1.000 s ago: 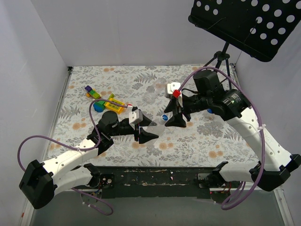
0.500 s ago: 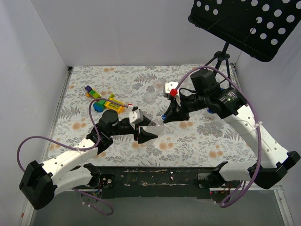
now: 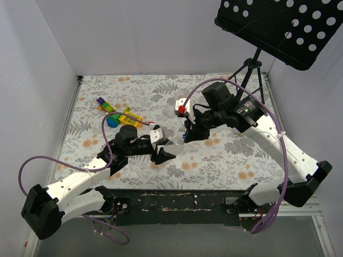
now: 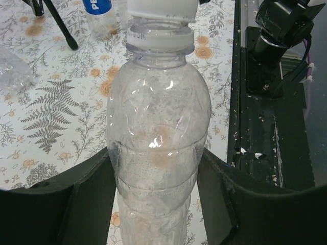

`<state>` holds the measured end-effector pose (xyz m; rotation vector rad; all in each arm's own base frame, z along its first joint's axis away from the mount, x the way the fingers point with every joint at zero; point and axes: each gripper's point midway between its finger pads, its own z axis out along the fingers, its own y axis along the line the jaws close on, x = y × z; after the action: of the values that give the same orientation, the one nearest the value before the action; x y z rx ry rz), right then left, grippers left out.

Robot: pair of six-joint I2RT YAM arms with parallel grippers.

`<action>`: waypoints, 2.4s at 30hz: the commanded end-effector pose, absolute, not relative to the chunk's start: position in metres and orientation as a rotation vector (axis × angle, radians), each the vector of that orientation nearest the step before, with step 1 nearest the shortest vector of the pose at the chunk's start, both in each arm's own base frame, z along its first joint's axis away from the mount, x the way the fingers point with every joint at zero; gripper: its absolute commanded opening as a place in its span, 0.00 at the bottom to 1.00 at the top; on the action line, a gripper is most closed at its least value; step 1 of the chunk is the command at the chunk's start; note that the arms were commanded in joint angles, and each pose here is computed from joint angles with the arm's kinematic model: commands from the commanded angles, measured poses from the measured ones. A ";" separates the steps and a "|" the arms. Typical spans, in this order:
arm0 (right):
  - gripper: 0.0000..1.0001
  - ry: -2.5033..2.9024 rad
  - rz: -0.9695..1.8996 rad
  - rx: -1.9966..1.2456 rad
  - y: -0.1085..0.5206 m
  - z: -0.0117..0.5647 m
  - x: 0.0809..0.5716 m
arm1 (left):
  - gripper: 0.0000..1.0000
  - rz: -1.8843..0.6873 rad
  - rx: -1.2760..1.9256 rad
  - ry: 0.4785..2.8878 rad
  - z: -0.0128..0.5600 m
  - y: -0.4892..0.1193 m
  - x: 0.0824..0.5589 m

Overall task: Screw on the bottle caps
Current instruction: Screw the bottle cap onto the plastic bottle.

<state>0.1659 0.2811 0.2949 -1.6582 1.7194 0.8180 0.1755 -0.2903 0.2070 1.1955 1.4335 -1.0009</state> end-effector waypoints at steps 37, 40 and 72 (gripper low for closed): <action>0.73 1.814 0.915 -0.817 0.283 0.375 0.188 | 0.05 -0.687 0.854 1.301 0.266 -0.274 0.226; 0.74 1.825 0.920 -0.811 0.290 0.374 0.195 | 0.05 -0.727 0.866 1.312 0.264 -0.279 0.223; 0.01 1.863 0.940 -0.959 0.311 0.358 0.198 | 0.01 -0.941 1.080 1.225 0.272 -0.290 0.182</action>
<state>0.2099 0.3092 0.3297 -0.8271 1.9882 0.9074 0.2197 -0.2783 0.2399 0.9061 1.3964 -0.7578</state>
